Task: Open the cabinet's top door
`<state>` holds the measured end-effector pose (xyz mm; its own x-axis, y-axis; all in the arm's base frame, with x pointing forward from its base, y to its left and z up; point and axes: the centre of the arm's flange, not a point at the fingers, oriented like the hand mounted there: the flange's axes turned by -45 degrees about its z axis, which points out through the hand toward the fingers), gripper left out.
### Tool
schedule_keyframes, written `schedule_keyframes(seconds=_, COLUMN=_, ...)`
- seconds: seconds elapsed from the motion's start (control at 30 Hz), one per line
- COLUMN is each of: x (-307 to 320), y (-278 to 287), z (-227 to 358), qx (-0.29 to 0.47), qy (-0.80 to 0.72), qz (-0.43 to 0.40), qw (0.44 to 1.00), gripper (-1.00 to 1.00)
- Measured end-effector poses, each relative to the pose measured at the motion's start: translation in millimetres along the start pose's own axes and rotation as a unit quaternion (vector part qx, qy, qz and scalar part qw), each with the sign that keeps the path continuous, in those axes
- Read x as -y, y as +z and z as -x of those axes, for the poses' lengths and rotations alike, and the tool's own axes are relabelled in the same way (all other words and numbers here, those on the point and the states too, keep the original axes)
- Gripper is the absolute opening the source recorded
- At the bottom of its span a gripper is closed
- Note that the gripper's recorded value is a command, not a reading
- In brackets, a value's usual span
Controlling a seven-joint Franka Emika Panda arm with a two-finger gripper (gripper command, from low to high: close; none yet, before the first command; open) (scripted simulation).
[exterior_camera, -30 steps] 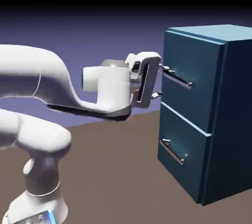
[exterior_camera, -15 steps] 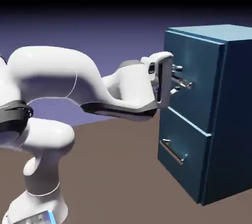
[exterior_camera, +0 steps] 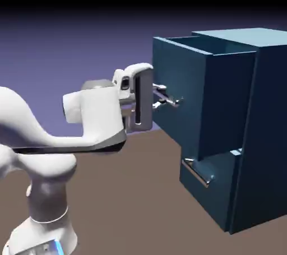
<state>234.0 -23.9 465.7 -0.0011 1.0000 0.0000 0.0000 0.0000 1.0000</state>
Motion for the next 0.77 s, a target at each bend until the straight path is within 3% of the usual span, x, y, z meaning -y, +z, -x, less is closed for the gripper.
schedule_keyframes(seconds=0.43, x=0, y=-86, z=0, qx=0.000, qy=0.000, qz=0.000, qw=1.000, gripper=-1.00)
schedule_keyframes(seconds=0.47, x=0, y=-91, z=0, qx=0.000, qy=0.000, qz=0.000, qw=1.000, gripper=1.00)
schedule_keyframes(seconds=0.77, x=0, y=-140, z=0, qx=0.000, qy=0.000, qz=0.000, qw=1.000, gripper=1.00)
